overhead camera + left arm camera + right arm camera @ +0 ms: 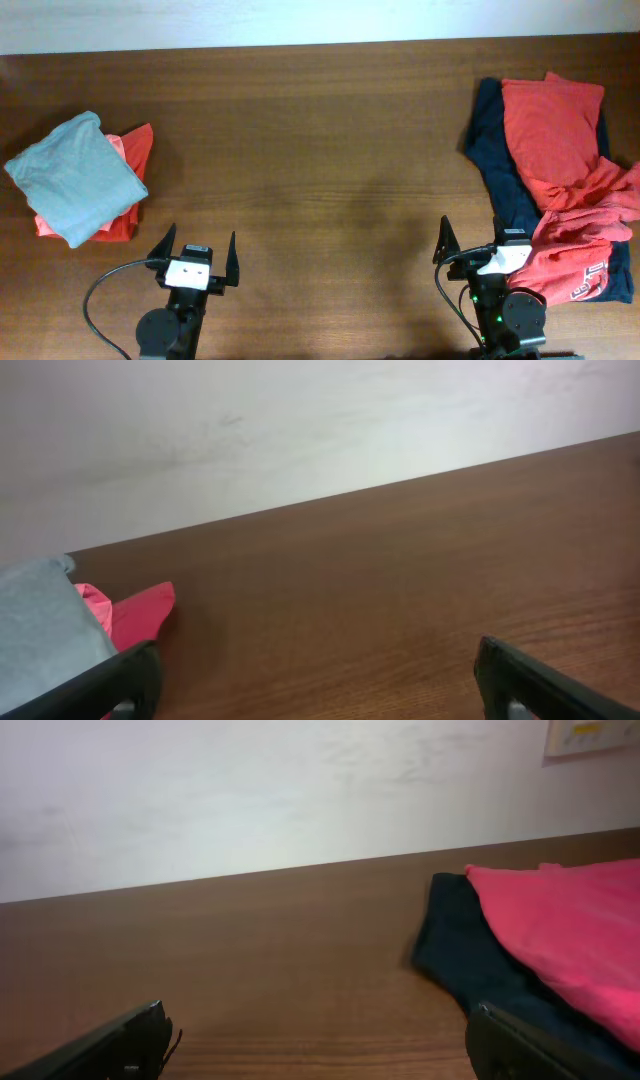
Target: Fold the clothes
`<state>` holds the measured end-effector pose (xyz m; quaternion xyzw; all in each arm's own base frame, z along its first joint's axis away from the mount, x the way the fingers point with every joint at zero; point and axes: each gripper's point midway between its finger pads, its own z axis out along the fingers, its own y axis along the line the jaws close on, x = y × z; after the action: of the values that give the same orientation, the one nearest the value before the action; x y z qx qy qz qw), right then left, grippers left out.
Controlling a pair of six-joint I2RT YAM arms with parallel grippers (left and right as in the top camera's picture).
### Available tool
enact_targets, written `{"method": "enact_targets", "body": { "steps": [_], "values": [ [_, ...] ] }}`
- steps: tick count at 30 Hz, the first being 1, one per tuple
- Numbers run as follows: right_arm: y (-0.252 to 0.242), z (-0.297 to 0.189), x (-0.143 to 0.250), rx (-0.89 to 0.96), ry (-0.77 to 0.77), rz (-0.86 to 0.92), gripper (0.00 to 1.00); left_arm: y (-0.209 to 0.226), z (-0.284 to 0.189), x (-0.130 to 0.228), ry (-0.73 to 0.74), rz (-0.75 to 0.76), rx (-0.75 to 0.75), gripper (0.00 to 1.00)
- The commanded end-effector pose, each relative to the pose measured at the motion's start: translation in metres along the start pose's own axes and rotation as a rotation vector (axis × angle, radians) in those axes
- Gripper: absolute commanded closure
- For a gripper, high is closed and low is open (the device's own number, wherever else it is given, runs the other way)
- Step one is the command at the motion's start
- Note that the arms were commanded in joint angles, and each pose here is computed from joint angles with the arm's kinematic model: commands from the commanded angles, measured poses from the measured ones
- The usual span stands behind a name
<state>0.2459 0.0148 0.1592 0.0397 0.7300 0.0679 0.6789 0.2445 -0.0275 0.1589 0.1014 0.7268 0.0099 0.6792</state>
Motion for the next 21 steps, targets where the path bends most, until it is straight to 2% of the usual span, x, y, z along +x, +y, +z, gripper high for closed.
{"method": "enact_targets", "body": {
  "steps": [1, 21],
  "values": [
    [-0.0040, 0.0000, 0.0022, 0.020, 0.003, 0.004, 0.01, 0.0019, 0.0000, 0.0019, 0.001, -0.005, -0.012, 0.01],
    [-0.0040, 0.0000, 0.0022, 0.020, 0.003, 0.004, 0.01, 0.0019, 0.0000, 0.0019, 0.001, -0.005, -0.012, 0.01]
  ]
}}
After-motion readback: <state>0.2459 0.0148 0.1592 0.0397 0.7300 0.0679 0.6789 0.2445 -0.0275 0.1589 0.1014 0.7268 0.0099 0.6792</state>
